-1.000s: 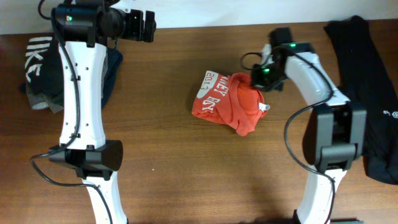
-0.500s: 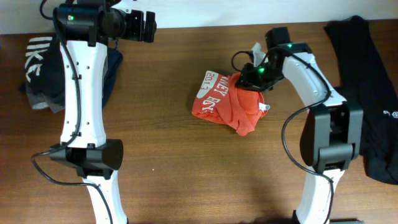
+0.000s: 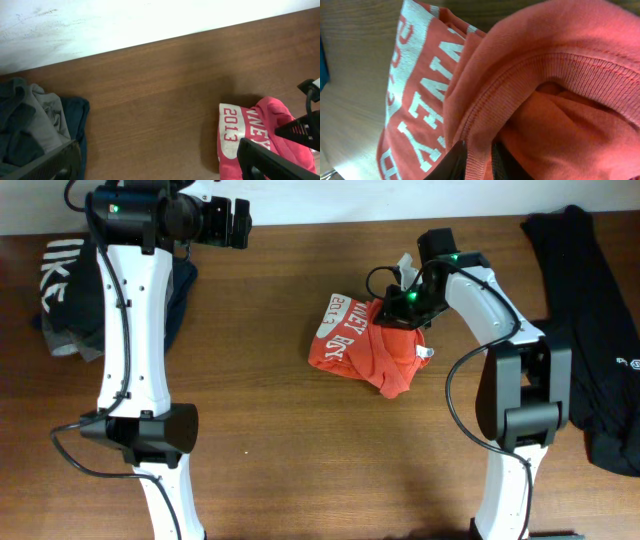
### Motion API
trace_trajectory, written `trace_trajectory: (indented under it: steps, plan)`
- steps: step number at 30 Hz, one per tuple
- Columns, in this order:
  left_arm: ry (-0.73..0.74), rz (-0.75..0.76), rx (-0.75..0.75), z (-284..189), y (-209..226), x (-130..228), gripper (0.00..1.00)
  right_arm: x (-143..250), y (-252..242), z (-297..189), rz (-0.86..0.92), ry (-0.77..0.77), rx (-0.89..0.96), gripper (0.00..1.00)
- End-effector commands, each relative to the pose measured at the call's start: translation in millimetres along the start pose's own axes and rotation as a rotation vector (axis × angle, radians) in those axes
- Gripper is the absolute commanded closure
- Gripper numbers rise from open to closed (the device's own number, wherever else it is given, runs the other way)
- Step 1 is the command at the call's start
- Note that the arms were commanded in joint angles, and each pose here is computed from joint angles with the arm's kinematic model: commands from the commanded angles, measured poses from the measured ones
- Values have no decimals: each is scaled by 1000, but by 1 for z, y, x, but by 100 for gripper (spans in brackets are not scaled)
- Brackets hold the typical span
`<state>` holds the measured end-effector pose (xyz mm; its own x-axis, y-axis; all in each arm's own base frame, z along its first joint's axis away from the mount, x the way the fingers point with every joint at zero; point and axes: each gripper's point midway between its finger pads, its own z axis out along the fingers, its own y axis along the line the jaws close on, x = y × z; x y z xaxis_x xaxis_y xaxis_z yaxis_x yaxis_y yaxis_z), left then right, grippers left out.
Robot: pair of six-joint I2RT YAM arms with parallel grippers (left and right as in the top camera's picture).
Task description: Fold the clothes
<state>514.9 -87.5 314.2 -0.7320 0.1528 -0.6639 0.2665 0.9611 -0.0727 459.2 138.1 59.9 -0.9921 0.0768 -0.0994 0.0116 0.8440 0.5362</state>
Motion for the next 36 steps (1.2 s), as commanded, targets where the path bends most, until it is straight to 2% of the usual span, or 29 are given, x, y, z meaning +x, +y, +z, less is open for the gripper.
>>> trace_trajectory:
  steps: [1, 16, 18, 22, 30, 36]
  plan:
    - [20, 17, -3, 11, 0, 4, 1, 2, -2, 10, 10, 16, 8, 77]
    - [21, 17, -2, 11, 0, 4, 1, 5, 10, 18, -22, 25, 3, 73]
    - [21, 17, -2, 11, 0, 4, 1, 5, 12, 19, -29, 22, 1, 77]
    - [23, 16, -2, 11, 0, 4, 1, 2, 9, 17, -23, 14, 1, 96]
    - [24, 16, -3, 11, 0, 4, 1, -5, -14, -4, 45, -2, 11, 96]
    - [24, 17, -2, 11, 0, 4, 1, 6, -47, -34, 147, 23, 66, 96]
